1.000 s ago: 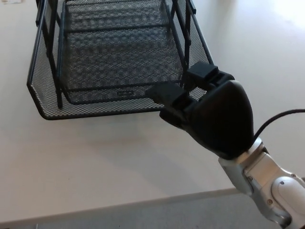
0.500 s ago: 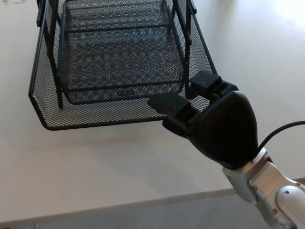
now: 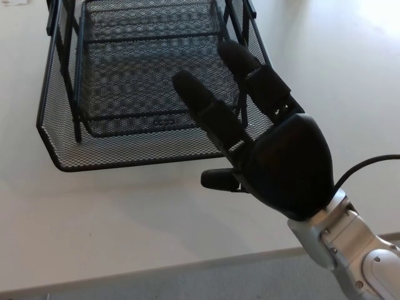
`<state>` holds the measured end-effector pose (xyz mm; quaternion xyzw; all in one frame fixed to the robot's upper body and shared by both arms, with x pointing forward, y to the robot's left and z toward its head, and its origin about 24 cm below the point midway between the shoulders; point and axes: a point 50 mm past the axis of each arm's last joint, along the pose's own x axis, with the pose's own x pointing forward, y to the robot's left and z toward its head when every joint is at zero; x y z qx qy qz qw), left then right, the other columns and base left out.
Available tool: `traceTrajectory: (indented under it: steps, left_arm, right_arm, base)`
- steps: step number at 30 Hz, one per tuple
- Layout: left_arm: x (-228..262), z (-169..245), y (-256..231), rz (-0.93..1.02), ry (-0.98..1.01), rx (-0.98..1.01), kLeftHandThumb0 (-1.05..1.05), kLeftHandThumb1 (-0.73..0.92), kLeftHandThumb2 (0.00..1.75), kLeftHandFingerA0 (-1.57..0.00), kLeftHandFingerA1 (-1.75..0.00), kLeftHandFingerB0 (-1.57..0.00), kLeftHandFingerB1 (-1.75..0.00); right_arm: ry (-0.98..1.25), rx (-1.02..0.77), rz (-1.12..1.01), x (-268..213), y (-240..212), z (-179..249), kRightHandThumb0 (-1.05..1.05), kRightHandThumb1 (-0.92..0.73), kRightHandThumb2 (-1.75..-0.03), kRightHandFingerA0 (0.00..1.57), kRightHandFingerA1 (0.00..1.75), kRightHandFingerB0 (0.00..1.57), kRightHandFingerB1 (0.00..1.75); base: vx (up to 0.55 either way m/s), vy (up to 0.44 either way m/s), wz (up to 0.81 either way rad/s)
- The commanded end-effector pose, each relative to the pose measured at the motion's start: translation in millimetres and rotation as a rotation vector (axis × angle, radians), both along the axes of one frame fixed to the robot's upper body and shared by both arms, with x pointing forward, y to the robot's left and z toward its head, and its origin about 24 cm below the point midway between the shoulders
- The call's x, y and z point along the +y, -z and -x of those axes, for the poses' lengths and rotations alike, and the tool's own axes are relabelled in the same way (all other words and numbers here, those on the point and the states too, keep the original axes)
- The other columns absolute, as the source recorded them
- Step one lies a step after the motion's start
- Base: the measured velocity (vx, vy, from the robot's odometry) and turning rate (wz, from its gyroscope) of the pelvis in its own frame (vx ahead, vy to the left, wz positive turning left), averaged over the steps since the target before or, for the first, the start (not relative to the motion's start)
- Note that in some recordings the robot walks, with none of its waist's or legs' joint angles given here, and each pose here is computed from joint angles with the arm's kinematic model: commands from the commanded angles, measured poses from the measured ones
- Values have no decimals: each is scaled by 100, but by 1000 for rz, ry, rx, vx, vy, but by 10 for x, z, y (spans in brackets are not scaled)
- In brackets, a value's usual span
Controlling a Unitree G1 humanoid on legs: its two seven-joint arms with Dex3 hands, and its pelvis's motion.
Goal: The robot uses its right hand to press on the stapler that is in the middle of the desk
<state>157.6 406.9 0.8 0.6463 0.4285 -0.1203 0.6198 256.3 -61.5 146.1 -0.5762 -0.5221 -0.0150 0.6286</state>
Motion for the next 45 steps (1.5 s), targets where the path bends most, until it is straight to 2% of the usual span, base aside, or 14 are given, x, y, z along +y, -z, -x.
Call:
traceTrajectory:
  steps: [1,4,5,7,8,11,13,27,28,29,32,33,38,45]
  left_arm:
    - [-32,9,16,15,7,-19,-78,59,101,-2,-31,-4,-23]
    - [-24,17,16,18,-2,-23,-80,59,99,-3,-31,-7,-22]
    - [-12,27,18,18,-11,-26,-79,76,65,0,-37,-3,-27]
    - [-8,30,21,17,-11,-25,-79,76,65,0,-37,-3,-27]
    - [-9,29,23,6,-3,-17,-77,59,99,-2,-31,-3,-23]
    - [-21,35,23,11,-8,-10,-77,59,100,-2,-29,-3,-23]
    - [-8,46,10,8,-17,-7,-76,59,100,-2,-29,-3,-24]
    - [39,62,-42,9,-35,-19,-76,59,99,-2,-31,-1,-23]
    - [45,60,-44,9,-30,-23,-80,74,64,0,-41,-2,-28]
    - [50,59,-23,4,-22,-29,-76,57,97,-2,-32,-6,-23]
    - [51,58,-13,-1,-16,-29,-76,57,98,-2,-33,-3,-23]
    - [51,59,-11,-6,-9,-30,-83,60,99,0,-30,-7,-18]
    - [53,61,-13,1,-17,-34,-77,57,97,-2,-35,-5,-23]
    - [63,82,-3,5,-32,-34,-79,58,98,0,-31,-7,-20]
  right_arm:
    - [136,135,195,-114,-66,125,-105,-68,-61,0,0,0,0]
    - [136,116,203,-174,-123,188,-105,-66,-61,0,0,0,0]
    - [133,88,201,-235,-173,241,-105,-66,-61,0,0,0,0]
    - [133,87,202,-254,-186,259,-105,-66,-61,0,0,0,0]
    - [139,91,209,-289,-216,288,-104,-67,-61,0,0,0,0]
    - [157,68,226,-521,-351,429,-99,-65,-62,0,0,0,0]
    - [150,52,226,-663,-423,502,-99,-54,-99,0,8,0,5]
    - [407,-19,217,-1528,-765,971,-105,-60,-101,0,6,0,6]
    - [421,-21,215,-1582,-776,994,-105,-60,-101,0,6,0,5]
    - [474,-25,206,-1734,-797,1062,-103,-59,-100,0,5,0,6]
    - [497,-24,206,-1845,-813,1107,-100,-58,-99,0,5,1,7]
    - [514,-25,194,-2001,-787,1121,-97,-58,-97,0,0,10,25]
    - [727,68,168,-2709,-576,1194,-99,-63,-99,0,0,2,13]
    - [1018,93,95,-3449,-286,1284,-86,-59,-101,0,10,0,27]
  base:
    - [0,0,0]
    - [0,0,0]
    - [0,0,0]
    - [0,0,0]
    - [0,0,0]
    - [0,0,0]
    - [0,0,0]
    - [0,0,0]
    - [0,0,0]
    - [0,0,0]
    - [0,0,0]
    - [0,0,0]
    - [0,0,0]
    - [0,0,0]
